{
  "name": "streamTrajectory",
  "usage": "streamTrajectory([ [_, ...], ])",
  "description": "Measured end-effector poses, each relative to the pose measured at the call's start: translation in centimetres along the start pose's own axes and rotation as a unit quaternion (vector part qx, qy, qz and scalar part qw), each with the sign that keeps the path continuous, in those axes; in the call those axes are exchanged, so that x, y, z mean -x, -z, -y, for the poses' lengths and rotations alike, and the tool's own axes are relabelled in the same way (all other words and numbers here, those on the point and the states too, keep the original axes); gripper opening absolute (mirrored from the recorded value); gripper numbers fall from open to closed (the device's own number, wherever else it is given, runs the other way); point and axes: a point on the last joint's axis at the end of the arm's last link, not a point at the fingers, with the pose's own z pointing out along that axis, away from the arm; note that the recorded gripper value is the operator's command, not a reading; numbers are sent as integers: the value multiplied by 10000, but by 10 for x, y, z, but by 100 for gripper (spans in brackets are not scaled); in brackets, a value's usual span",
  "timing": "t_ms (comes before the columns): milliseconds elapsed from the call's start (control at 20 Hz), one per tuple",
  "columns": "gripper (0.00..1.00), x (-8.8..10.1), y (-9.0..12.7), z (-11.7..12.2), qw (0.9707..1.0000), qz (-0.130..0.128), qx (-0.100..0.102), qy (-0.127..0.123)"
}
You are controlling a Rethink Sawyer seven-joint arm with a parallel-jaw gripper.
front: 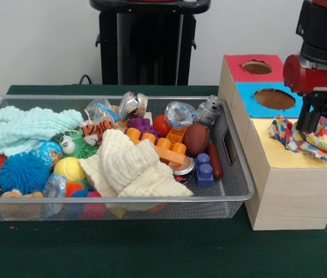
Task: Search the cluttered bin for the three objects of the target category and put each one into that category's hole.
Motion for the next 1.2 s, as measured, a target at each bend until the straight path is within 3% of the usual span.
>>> streamTrajectory([
  [600, 0, -5, -31, 14, 9995, 199, -238, 13],
  [1200, 0, -3, -31, 14, 9994, 240, -261, 26],
])
